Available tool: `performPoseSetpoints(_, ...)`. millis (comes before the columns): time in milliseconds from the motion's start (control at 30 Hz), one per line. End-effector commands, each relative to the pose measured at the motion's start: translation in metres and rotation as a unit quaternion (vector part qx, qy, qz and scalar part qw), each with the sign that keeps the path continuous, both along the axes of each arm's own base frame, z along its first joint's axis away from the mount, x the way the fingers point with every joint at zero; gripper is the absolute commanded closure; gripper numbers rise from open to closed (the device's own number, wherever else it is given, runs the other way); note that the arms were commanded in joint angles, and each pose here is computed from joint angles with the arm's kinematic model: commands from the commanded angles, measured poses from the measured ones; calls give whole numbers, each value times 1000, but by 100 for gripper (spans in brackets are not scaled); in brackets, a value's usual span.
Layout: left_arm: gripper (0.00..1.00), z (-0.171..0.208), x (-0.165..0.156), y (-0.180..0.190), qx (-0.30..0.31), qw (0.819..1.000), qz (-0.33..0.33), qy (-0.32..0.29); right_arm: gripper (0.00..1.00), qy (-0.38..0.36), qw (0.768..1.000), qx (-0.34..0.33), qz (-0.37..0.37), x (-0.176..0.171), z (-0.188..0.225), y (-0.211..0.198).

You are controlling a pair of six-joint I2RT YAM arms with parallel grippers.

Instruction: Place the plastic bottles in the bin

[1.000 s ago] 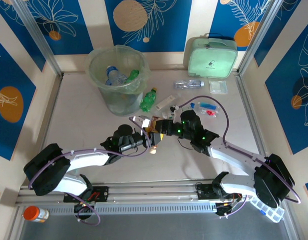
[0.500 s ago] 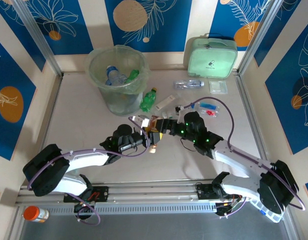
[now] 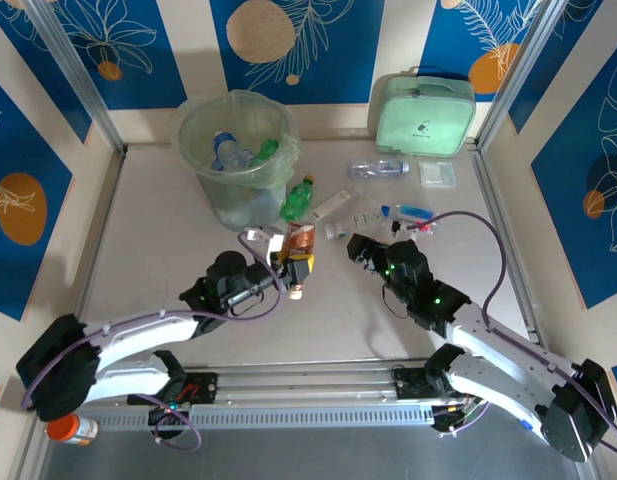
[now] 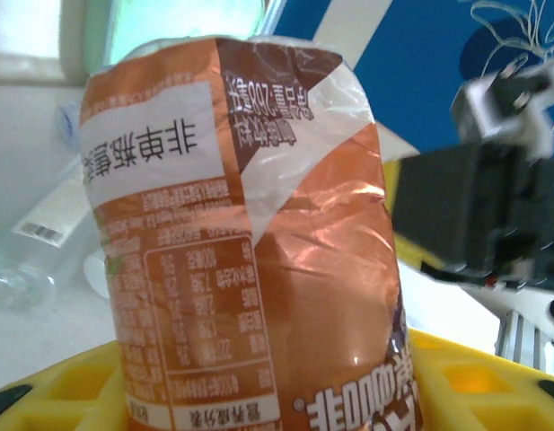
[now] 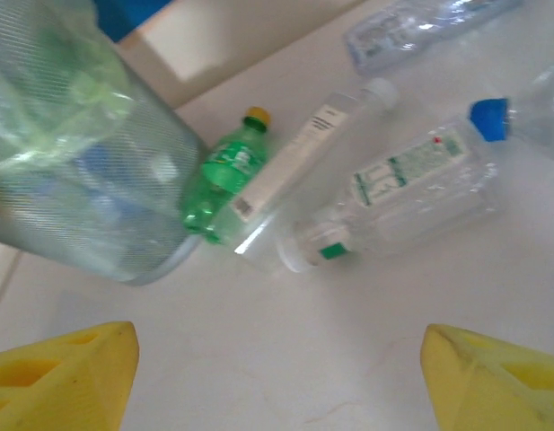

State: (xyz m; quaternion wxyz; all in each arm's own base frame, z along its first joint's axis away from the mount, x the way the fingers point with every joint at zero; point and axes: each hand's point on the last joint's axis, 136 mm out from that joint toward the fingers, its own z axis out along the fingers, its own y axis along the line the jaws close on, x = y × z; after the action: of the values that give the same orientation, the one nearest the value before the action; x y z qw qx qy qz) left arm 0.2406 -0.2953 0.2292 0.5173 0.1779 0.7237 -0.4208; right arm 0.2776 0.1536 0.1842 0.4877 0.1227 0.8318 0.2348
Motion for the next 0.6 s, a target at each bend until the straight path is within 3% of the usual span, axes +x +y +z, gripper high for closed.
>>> performPoseSetpoints(0,75,37,6,15,-2,999,40,-6,18,-3,999,-28,-30,7,6,-5)
performPoseSetpoints(167,70,101,19,46,10,992,126,7,18,8,998,-59,-18,11,-1,8)
performPoseSetpoints(300,74,148,42,62,26,981,192,-7,18,1,996,-94,-14,14,-4,17)
performPoseSetpoints(467,73,168,106,66,-2,978,177,109,18,3,992,-122,-7,18,-9,27)
performPoseSetpoints(567,73,176,143,74,-7,970,198,139,18,3,990,-141,-3,20,-10,33)
